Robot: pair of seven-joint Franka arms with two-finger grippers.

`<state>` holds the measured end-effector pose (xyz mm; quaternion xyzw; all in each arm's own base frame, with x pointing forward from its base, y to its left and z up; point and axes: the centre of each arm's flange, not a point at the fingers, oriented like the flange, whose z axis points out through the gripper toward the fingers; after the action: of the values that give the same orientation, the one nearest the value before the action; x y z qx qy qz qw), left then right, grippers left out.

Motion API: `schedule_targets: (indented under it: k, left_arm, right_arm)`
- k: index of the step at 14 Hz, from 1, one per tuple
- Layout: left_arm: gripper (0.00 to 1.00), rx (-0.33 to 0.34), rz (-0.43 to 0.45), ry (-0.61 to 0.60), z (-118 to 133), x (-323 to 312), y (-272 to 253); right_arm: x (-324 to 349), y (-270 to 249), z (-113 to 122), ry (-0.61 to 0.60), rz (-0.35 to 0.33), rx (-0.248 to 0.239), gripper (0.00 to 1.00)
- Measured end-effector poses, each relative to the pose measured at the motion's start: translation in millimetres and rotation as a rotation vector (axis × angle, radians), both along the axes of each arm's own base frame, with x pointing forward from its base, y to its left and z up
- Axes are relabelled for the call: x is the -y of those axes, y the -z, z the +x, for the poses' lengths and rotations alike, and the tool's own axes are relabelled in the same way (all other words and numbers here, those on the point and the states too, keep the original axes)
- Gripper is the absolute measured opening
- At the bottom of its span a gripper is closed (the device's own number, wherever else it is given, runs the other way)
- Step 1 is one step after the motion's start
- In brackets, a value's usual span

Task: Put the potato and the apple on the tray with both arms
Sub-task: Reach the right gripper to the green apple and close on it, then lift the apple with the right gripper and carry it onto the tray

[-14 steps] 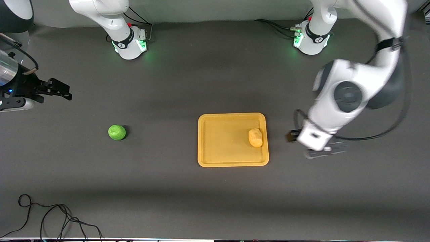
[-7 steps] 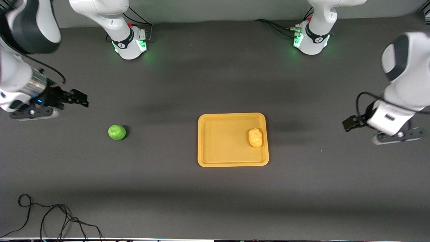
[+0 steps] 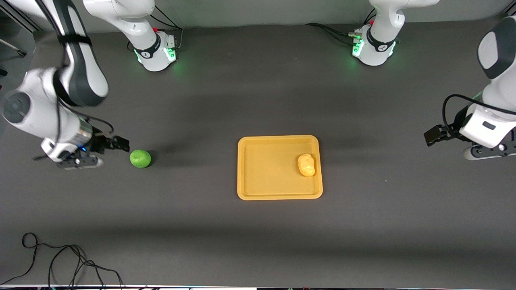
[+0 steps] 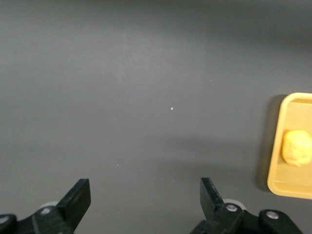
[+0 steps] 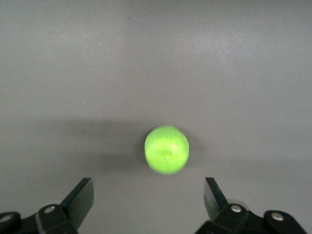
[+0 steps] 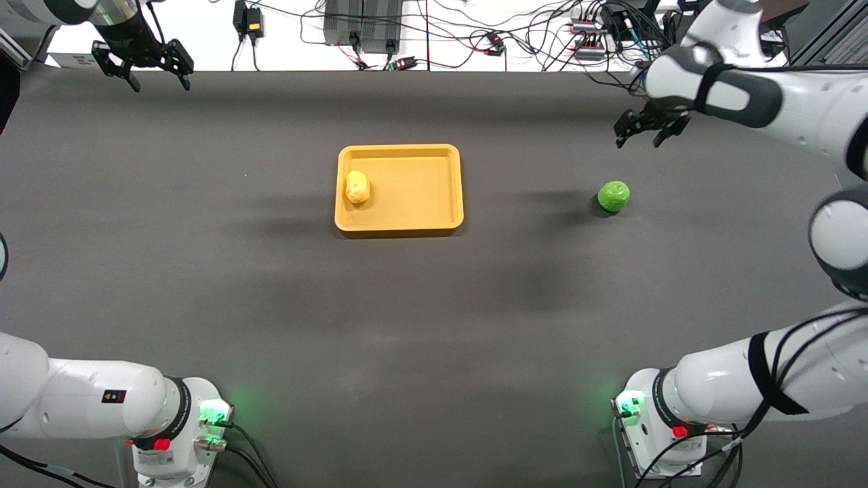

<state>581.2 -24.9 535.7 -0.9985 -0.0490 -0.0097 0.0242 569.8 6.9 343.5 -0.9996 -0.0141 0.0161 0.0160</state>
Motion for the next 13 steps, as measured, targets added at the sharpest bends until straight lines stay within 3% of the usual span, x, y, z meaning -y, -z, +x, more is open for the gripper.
schedule_targets:
  k: [4,8,12,13]
  left_arm:
    - [1.0,-0.01,-0.033,0.079,-1,-1,-15]
    - [1.0,-0.024,-0.085,0.057,-4,-15,-40]
    - [1.0,-0.036,-0.09,0.057,-4,-14,-38]
    - [1.0,-0.038,-0.09,0.057,-4,-14,-38]
  right_arm:
    - [2,84,-5,0.011,-0.003,0.068,1.0]
    - [11,127,-18,0.027,-0.007,0.055,1.0]
    - [11,154,-33,0.028,-0.007,0.006,1.0]
    - [11,156,-34,0.028,-0.007,0.002,0.94]
